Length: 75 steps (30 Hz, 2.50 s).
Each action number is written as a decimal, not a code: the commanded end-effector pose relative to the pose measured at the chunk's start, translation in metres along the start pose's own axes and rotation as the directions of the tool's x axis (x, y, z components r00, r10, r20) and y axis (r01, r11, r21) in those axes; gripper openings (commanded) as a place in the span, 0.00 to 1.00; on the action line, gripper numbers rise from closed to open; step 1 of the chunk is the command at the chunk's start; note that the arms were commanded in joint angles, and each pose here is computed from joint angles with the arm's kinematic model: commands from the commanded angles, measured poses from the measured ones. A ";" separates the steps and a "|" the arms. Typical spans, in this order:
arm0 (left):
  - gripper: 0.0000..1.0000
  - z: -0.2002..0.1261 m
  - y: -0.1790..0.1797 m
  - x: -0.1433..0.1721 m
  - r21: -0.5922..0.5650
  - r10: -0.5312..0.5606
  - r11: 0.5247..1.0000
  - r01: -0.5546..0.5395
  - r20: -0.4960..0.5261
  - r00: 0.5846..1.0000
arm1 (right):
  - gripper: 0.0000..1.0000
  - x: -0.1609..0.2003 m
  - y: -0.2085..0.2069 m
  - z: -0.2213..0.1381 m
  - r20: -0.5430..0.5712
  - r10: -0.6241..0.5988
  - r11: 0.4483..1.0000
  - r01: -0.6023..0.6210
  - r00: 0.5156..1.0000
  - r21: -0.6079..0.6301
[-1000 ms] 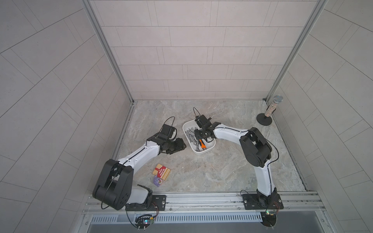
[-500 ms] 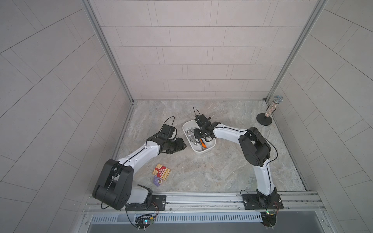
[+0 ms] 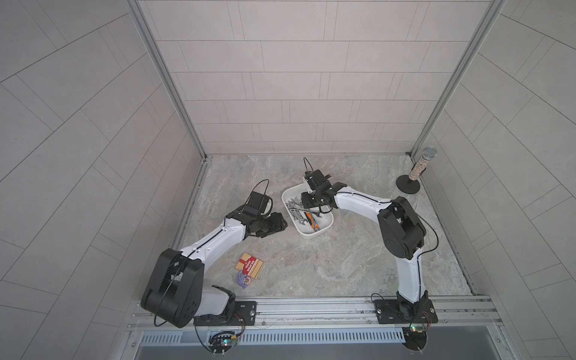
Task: Take out the wrench from the storage box
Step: Pick up the wrench from the storage box, then place the wrench at the center of the board.
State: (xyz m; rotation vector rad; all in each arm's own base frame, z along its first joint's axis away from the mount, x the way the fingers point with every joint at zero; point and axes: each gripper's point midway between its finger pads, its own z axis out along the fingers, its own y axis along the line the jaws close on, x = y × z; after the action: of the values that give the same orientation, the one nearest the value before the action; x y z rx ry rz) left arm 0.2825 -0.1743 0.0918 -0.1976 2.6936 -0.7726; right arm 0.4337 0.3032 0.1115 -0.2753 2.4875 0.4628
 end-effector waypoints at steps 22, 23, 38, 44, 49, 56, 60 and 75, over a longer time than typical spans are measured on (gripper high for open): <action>0.64 -0.023 -0.019 -0.015 -0.038 0.096 0.995 -0.091 0.151 0.984 | 0.00 0.168 -0.084 -0.159 0.116 0.169 0.983 -0.177 0.979 0.056; 0.64 -0.023 -0.019 -0.015 -0.041 0.093 0.995 -0.087 0.152 0.984 | 0.00 0.171 -0.085 -0.158 0.119 0.173 0.982 -0.180 0.978 0.056; 0.65 -0.023 -0.012 -0.023 -0.076 0.085 0.995 -0.070 0.206 0.975 | 0.00 0.197 -0.088 -0.131 0.092 0.243 0.969 -0.245 0.966 0.014; 0.65 -0.020 -0.014 -0.022 -0.062 0.085 0.995 -0.075 0.198 0.976 | 0.00 0.201 -0.085 -0.113 0.080 0.284 0.959 -0.283 0.956 -0.016; 0.65 -0.016 -0.018 -0.020 -0.028 0.073 0.997 -0.069 0.180 0.981 | 0.00 0.205 -0.078 -0.097 0.026 0.299 0.954 -0.299 0.954 -0.032; 0.66 -0.018 -0.022 -0.020 -0.013 0.078 0.997 -0.077 0.181 0.980 | 0.00 0.207 -0.067 -0.072 -0.025 0.360 0.929 -0.361 0.933 -0.078; 0.66 -0.016 -0.023 -0.019 -0.001 0.072 0.997 -0.073 0.174 0.982 | 0.05 0.207 -0.062 -0.058 -0.055 0.377 0.921 -0.381 0.925 -0.083; 0.66 -0.018 -0.026 -0.019 0.016 0.074 0.997 -0.078 0.180 0.981 | 0.33 0.226 -0.081 -0.074 -0.104 0.297 0.955 -0.295 0.949 0.042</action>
State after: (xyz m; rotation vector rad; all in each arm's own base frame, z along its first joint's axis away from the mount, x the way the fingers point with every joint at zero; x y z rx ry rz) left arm 0.2953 -0.1828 0.1254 -0.1550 2.5138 -0.7196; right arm 0.2549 0.1956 0.0264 0.1222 2.5755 0.6558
